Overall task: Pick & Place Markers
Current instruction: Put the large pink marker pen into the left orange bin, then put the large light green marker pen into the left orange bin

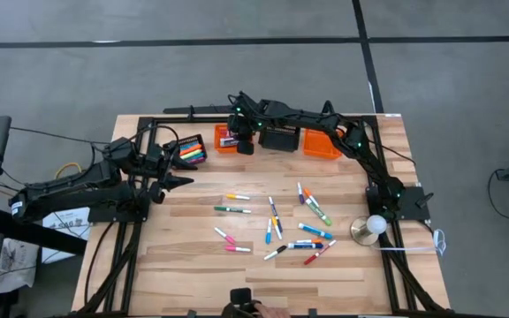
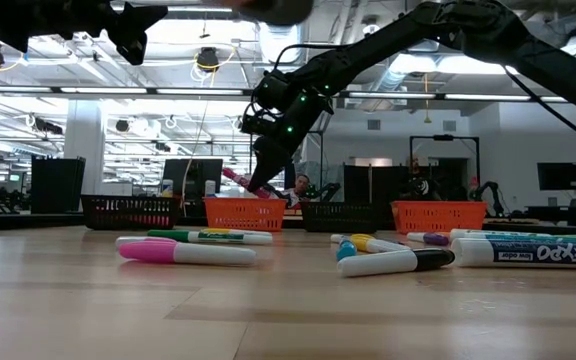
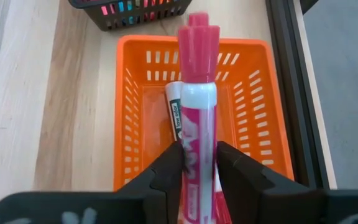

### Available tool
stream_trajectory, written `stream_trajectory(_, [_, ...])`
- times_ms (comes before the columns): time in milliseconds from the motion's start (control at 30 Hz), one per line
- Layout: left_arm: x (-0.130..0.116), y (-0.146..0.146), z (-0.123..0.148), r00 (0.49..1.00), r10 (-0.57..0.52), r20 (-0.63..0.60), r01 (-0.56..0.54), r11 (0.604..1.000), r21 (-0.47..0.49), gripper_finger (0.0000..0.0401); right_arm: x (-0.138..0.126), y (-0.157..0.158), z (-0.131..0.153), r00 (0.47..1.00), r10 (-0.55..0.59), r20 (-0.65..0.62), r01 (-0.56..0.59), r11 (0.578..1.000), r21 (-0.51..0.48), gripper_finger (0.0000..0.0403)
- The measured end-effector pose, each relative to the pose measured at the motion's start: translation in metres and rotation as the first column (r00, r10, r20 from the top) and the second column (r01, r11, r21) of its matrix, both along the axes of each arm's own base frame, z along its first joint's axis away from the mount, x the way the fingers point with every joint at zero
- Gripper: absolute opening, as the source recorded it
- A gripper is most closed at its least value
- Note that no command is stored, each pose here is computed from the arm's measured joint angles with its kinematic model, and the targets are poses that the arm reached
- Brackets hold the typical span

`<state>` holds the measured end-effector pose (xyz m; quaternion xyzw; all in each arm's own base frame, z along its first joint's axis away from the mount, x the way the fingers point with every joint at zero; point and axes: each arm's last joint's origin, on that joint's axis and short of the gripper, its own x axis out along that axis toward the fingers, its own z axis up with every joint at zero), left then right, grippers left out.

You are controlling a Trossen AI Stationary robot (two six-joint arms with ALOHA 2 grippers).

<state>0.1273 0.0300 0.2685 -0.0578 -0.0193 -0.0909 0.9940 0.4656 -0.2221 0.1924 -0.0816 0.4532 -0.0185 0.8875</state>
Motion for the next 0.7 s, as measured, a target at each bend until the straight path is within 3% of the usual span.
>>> stream_trajectory(367, [0.0, 0.0, 0.001, 1.0, 0.0, 0.008, 0.0, 1.0, 0.003, 0.0184, 0.001, -0.001, 0.001, 1.0, -0.028, 0.006, 0.029, 0.999, -0.025, 0.0166])
stream_trajectory(700, [0.0, 0.0, 0.001, 1.0, 0.0, 0.009, 0.0, 1.0, 0.012, 0.0184, -0.002, 0.008, 0.042, 0.994, -0.039, 0.105, 0.047, 0.996, -0.079, 0.0169])
